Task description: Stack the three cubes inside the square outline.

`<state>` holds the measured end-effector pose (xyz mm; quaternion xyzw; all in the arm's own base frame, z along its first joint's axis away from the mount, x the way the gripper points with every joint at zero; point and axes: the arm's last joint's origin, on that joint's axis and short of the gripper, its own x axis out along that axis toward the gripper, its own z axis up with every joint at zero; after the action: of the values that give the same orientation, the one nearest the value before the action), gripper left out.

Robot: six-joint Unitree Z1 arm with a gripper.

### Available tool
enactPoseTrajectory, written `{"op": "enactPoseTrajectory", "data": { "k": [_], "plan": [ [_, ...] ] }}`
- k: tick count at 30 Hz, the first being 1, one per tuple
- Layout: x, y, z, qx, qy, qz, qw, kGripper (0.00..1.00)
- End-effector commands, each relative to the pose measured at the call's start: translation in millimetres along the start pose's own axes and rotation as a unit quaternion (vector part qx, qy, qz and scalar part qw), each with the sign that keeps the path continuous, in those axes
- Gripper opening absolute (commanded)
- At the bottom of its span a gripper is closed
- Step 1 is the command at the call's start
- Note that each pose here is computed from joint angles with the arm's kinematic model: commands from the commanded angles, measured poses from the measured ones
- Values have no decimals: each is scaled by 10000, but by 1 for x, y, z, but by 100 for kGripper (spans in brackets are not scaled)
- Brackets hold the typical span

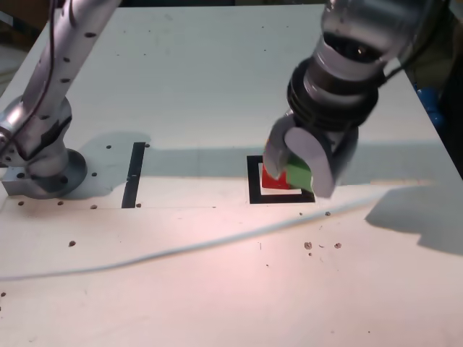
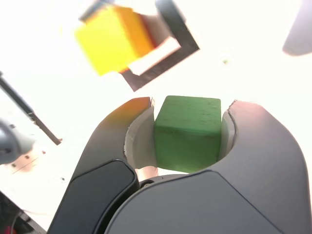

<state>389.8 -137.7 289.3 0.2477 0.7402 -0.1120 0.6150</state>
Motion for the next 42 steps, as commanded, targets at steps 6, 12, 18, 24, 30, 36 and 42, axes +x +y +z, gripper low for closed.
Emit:
{"op": "enactPoseTrajectory", "data": {
  "k": [6,12,18,24,30,36,42],
  "plan": [
    [-12,32,-39,-644,23,-69,9979,30],
    [-13,50,-58,-1052,12,-255,9941,30],
    [-6,61,-60,-1222,66,-485,9913,30],
    [2,69,-61,-1327,136,-643,9890,30],
    [10,75,-58,-1356,203,-745,9878,31],
    [16,78,-55,-1360,255,-776,9873,33],
    [19,78,-54,-1305,289,-776,9880,90]
  ]
}}
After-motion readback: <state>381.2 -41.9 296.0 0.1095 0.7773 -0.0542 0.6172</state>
